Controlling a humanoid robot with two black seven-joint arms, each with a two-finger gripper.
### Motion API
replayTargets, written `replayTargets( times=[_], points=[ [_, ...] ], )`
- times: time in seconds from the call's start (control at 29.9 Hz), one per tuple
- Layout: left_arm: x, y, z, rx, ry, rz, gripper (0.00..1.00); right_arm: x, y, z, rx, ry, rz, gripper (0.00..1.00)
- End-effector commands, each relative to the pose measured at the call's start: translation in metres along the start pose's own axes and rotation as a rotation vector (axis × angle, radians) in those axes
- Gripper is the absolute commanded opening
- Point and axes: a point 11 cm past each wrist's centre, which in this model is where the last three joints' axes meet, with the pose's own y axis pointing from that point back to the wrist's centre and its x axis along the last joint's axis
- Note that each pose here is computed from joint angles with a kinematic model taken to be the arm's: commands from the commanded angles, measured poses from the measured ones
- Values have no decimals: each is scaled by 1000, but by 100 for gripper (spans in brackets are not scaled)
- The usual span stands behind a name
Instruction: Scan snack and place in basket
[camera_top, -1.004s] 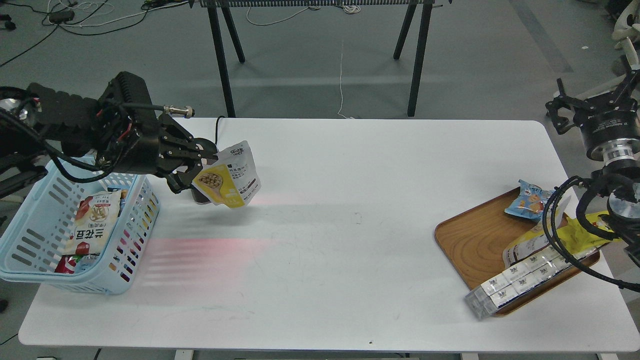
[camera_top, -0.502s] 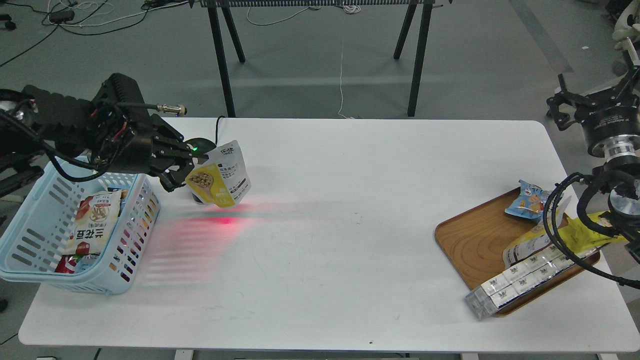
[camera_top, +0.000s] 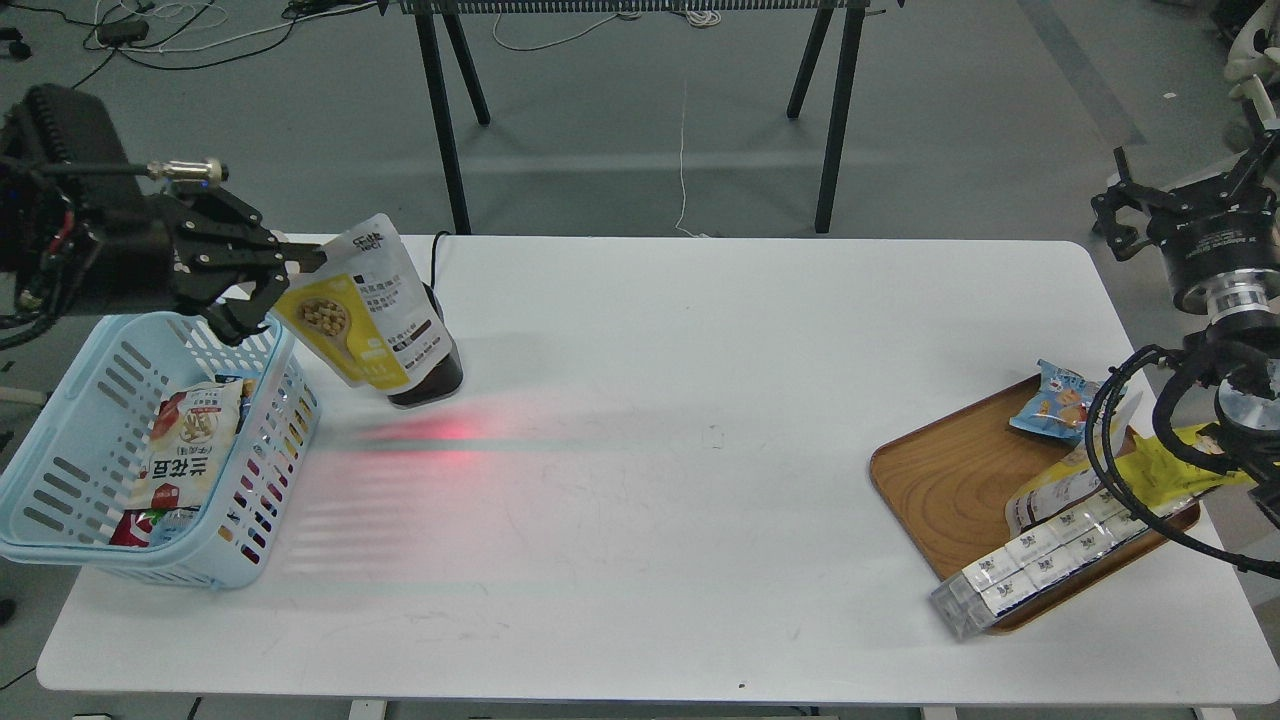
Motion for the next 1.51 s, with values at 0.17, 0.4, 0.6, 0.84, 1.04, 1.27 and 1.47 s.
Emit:
replayTargets(
  times=[0.17, 0.4, 0.6, 0.84, 1.04, 1.27, 1.47],
  points=[
    [-25, 69, -35, 188, 5, -52, 0, -6, -4, 2, 1, -8, -13, 98],
    [-71, 105, -46, 273, 35, -125, 0, 0, -4, -4, 16, 9, 2, 98],
    [-107, 122, -37, 275, 42, -157, 0, -1, -4, 2, 7, 7, 0, 98],
    [-125, 119, -22, 234, 63, -183, 0, -4, -6, 4, 7, 3, -7, 98],
    [-129, 118, -19, 225, 70, -192, 3, -6, -8, 4, 8, 1, -12, 98],
    [-130, 117, -18, 221, 67, -187, 18, -7, -8, 3, 9, 2, -13, 98],
    [-124, 113, -19, 215, 48, -157, 33, -8, -9, 2, 10, 3, -15, 98]
  ],
)
